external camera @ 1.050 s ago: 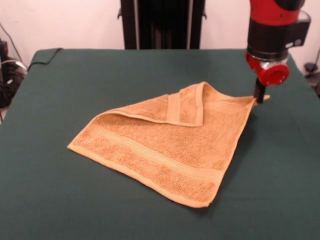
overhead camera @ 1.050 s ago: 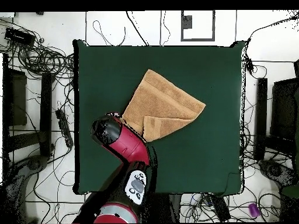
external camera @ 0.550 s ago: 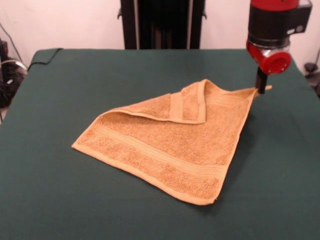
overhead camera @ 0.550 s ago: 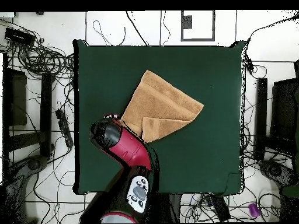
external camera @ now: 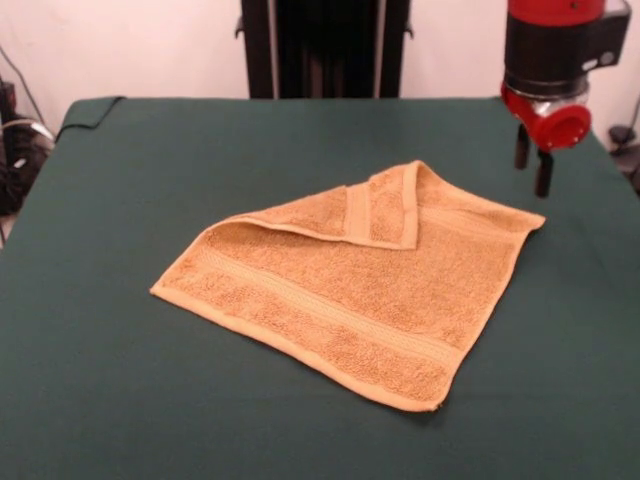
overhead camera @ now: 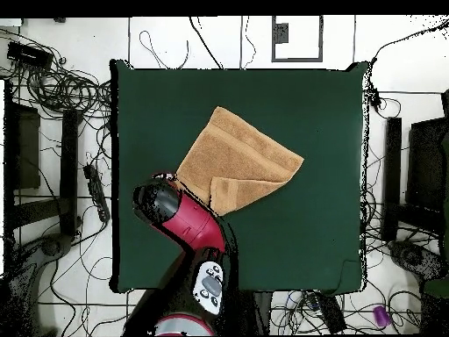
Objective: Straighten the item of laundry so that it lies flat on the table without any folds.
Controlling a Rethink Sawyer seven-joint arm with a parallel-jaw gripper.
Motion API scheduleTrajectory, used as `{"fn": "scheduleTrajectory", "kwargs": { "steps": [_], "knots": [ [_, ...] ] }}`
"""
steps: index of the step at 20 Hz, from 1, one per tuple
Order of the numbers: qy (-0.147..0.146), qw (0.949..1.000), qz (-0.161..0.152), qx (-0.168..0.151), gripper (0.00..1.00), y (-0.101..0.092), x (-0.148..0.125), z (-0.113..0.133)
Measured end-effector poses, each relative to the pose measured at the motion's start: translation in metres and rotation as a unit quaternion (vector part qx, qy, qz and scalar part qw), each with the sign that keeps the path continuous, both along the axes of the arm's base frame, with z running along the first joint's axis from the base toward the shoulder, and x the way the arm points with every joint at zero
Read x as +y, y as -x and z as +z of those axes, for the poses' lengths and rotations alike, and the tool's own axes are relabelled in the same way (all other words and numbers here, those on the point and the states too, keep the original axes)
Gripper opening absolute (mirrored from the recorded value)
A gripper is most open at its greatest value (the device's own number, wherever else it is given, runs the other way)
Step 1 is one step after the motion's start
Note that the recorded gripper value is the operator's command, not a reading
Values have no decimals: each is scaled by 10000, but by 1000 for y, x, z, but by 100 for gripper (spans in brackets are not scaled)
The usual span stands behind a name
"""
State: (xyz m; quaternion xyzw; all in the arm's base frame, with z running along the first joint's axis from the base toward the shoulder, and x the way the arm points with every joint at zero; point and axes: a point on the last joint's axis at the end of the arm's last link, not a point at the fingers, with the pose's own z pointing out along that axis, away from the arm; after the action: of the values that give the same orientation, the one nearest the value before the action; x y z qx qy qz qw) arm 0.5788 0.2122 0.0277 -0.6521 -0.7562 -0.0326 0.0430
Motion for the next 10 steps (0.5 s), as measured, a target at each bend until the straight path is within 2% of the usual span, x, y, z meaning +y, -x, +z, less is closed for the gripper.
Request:
{"fn": "scheduleTrajectory", "kwargs": {
  "steps": [10],
  "knots": [
    [22, 9997, 249, 52, 100, 8, 6, -5]
  ]
}}
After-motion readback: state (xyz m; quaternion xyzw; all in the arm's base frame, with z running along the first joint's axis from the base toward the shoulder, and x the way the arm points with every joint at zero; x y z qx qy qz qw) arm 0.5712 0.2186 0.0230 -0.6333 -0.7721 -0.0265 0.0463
